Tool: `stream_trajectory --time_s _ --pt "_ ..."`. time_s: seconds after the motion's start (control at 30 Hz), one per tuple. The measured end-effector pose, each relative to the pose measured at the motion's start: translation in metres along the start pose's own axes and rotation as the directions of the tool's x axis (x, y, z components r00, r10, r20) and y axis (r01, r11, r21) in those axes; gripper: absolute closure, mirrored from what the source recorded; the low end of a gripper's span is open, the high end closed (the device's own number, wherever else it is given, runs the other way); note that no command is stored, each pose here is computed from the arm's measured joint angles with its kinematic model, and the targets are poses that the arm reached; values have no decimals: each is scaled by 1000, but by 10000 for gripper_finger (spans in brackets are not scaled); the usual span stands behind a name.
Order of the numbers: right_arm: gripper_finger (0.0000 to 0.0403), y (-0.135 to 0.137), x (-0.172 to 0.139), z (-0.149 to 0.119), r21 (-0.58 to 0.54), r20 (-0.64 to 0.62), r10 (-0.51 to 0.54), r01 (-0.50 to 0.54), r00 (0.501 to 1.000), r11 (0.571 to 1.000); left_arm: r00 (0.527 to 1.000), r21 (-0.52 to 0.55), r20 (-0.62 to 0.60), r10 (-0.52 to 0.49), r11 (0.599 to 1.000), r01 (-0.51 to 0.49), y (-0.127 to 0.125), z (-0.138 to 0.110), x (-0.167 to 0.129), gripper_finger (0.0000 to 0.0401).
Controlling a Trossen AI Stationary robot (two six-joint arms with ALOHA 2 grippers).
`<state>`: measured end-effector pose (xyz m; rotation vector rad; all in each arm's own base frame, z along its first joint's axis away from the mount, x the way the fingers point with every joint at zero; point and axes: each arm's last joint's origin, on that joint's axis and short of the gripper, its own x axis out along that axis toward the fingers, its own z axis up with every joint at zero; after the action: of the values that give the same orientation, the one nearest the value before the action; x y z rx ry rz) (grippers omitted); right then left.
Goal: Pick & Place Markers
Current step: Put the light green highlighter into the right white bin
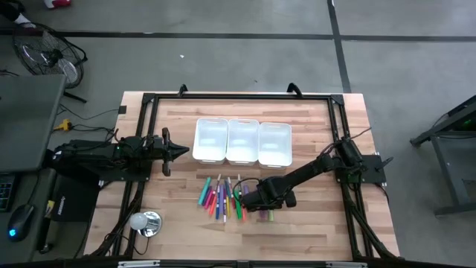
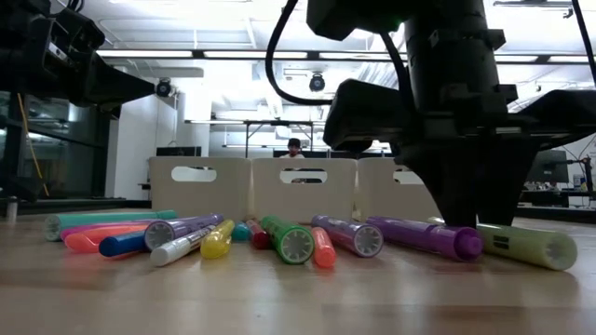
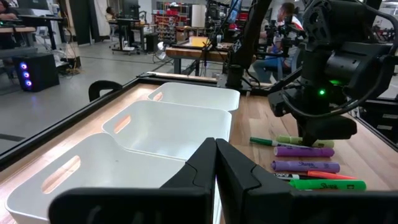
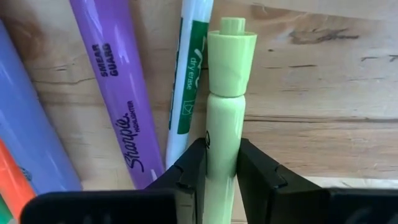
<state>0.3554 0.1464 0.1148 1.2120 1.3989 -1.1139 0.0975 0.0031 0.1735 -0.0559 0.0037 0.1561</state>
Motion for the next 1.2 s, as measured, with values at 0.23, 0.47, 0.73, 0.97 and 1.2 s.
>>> stream_trajectory --time_s 0.23,0.47,0.73,0.97,1.2 --pt "344 -7 -16 2 -13 40 9 -8 999 1000 1000 0 0 0 1000 0 0 0 0 394" --pt "345 -14 -37 7 -11 58 29 -28 998 1000 1000 0 0 0 1000 0 0 0 0 394" --pt "345 -14 -77 21 -36 56 176 -174 983 984 1000 0 0 0 1000 0 0 0 0 394" --pt "345 -26 -128 56 -101 149 314 -301 938 948 1000 0 0 0 1000 0 0 0 0 394" --pt "344 -48 -164 102 -161 257 322 -288 911 944 1000 0 0 0 1000 0 0 0 0 394"
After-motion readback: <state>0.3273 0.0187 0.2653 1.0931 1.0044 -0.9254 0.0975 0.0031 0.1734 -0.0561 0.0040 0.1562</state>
